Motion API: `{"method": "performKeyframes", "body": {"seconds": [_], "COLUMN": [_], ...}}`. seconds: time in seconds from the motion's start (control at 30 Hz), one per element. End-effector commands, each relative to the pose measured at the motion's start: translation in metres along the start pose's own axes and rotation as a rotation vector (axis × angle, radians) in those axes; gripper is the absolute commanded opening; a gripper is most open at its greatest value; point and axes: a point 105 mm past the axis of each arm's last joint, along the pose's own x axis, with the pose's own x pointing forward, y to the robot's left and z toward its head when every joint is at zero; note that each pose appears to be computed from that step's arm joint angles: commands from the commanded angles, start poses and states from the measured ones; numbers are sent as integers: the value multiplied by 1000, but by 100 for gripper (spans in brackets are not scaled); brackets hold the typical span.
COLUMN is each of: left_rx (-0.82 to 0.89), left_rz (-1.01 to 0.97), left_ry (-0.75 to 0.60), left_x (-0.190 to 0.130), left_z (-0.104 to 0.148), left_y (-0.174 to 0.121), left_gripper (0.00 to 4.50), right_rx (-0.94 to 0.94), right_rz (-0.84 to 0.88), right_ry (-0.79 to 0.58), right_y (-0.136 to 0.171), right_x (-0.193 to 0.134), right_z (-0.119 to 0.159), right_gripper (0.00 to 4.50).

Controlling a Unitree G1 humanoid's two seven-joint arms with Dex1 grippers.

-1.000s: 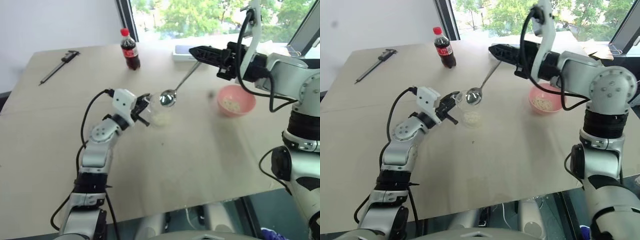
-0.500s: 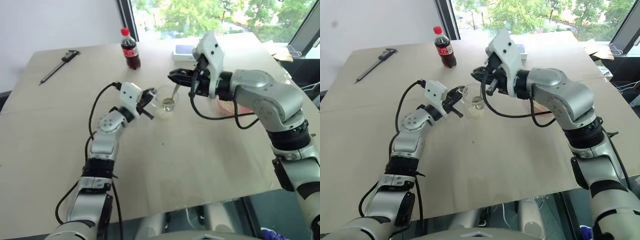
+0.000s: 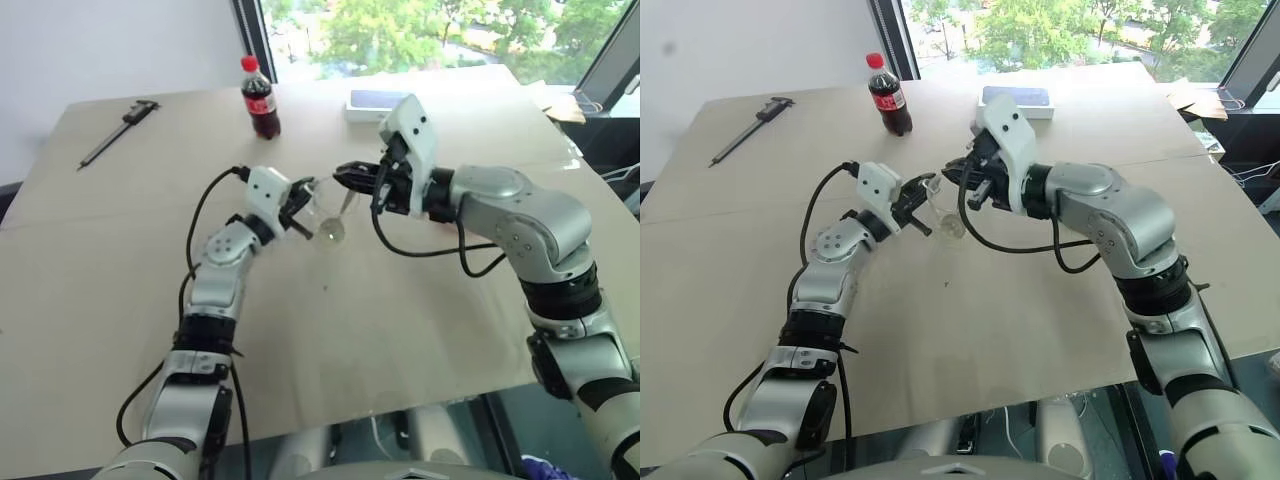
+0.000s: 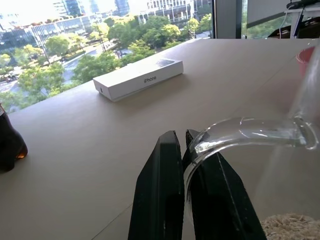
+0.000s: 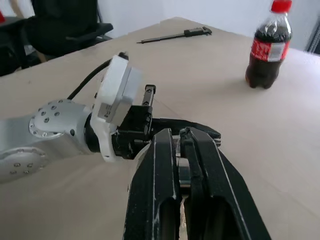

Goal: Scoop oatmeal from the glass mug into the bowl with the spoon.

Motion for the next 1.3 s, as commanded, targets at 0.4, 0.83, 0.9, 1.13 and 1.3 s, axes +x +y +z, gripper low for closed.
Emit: {"method": "performKeyframes", "body": {"seconds": [0.4, 0.83, 0.9, 1.13, 1.3], "left_rx": [46, 48, 48, 42, 31], "left_rz": [-8, -26, -27, -23, -16], "left_ry": [-95, -78, -75, -73, -84], "left_x": [18, 18, 18, 17, 17], "left_z": [29, 21, 19, 15, 14], "left_y": [3, -1, -1, -1, -1], "left_gripper": [8, 8, 8, 8, 8], "right_rx": [226, 623, 654, 733, 803], "right_rz": [-74, -99, -112, -179, -212], "right_ry": [44, -25, -28, -69, -115], "right_y": [-4, -37, -44, -70, -85], "right_x": [4, -14, -19, -39, -53], "right_z": [-14, 14, 17, 24, 26], "right_gripper": [0, 0, 0, 0, 0]}}
